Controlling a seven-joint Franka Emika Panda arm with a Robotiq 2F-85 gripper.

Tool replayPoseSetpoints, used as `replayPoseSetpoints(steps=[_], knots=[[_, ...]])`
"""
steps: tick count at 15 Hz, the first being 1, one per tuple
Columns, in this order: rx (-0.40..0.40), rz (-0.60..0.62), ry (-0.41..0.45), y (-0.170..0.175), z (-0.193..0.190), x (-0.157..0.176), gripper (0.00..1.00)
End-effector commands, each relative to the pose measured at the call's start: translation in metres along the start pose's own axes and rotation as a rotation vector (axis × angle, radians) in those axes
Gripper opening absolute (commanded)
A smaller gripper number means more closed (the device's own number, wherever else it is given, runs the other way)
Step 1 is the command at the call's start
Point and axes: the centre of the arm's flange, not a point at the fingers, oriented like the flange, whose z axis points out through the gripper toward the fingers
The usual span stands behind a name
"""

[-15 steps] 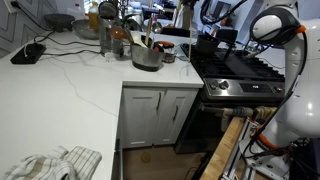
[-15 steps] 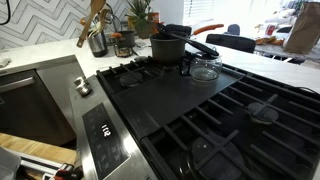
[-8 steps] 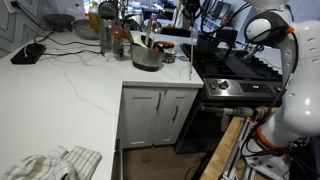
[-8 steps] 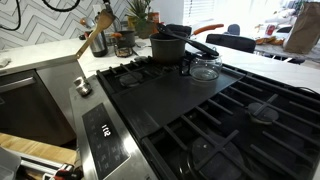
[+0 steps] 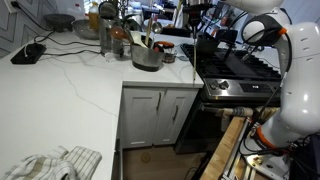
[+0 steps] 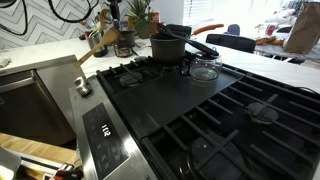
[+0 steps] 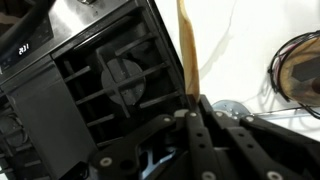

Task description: Remove the wooden spatula from the silver tin and put it on the counter

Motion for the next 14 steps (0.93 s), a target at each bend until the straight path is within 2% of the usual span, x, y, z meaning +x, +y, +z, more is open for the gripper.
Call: replayPoseSetpoints(steps=[1, 5, 7, 8, 14], knots=[[0.013, 0.033, -0.056, 0.014, 0.029, 0.022, 0.01], [0.013, 0.055, -0.061, 0.018, 0.047, 0.047, 0.01], [0.049, 0.071, -0.051, 0.018, 0.050, 0.059, 0.01], [0.002, 0.062, -0.033, 0.014, 0.040, 0.050, 0.05], [0.023, 0.069, -0.034, 0.015, 0.044, 0.057, 0.05]])
